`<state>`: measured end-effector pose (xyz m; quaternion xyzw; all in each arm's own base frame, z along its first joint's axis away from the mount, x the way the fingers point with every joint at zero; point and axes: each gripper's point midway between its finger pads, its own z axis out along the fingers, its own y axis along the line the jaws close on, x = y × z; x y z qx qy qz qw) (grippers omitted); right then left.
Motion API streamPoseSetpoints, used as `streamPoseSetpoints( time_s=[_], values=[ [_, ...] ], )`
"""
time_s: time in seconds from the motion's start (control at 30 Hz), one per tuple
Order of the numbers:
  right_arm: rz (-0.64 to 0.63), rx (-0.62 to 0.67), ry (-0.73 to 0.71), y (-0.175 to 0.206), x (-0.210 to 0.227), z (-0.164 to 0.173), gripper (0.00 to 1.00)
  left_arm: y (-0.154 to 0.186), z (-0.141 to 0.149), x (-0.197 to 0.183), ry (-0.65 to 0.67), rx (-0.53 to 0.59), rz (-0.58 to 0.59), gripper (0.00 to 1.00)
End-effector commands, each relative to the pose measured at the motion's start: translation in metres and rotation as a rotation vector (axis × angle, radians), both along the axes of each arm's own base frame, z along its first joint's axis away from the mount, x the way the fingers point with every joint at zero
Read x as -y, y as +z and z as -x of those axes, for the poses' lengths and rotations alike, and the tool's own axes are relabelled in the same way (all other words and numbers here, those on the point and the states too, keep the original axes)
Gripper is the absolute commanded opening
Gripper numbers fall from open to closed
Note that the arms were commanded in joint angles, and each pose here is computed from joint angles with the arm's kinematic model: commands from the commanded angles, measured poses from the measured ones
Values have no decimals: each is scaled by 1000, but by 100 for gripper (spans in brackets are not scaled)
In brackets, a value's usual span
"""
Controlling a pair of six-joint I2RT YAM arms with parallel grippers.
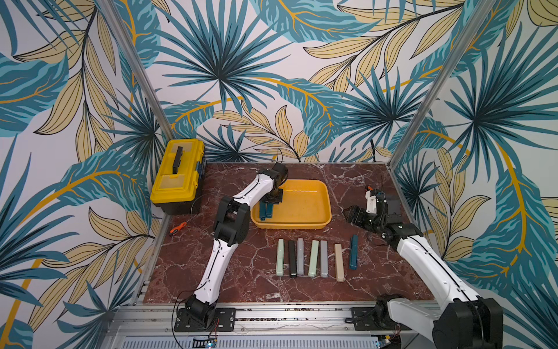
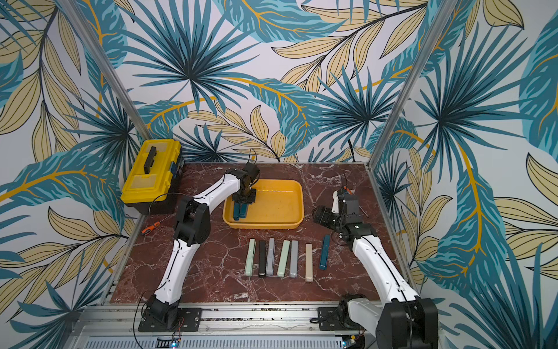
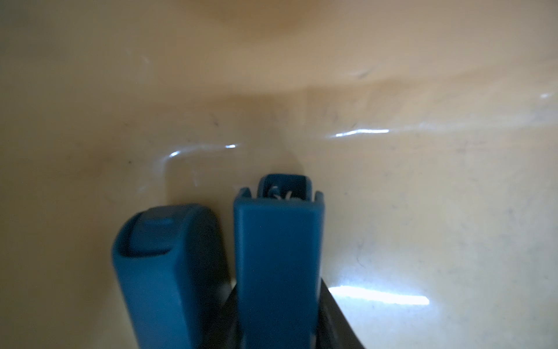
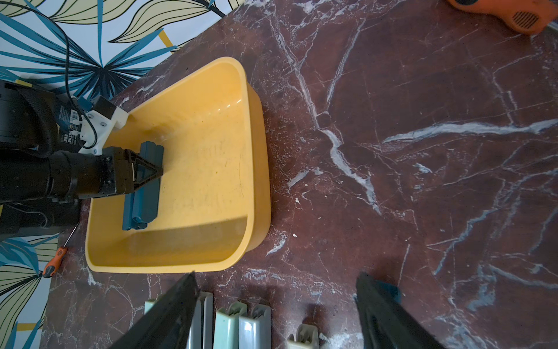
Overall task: Put the pruning pliers into the storage box
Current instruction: Place the pruning pliers in the storage box.
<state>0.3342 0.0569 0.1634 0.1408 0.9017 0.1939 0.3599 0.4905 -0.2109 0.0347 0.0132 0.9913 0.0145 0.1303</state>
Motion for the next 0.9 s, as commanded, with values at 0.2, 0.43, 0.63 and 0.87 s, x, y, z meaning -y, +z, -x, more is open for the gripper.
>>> streamPoseSetpoints(
  time_s=[0.2,0.43,0.63,0.87],
  values=[
    [15,-21,5,-12,0,3,84,3,-6,2,-5,15,17,39],
    [9,-15,6,-9,0,3,84,26,-7,2,1,50,35,42],
    [7,-10,8,-8,-1,5,84,56,-7,7,5,91,83,44],
    [1,-6,8,-8,-1,5,84,84,-7,6,5,136,102,45]
  ],
)
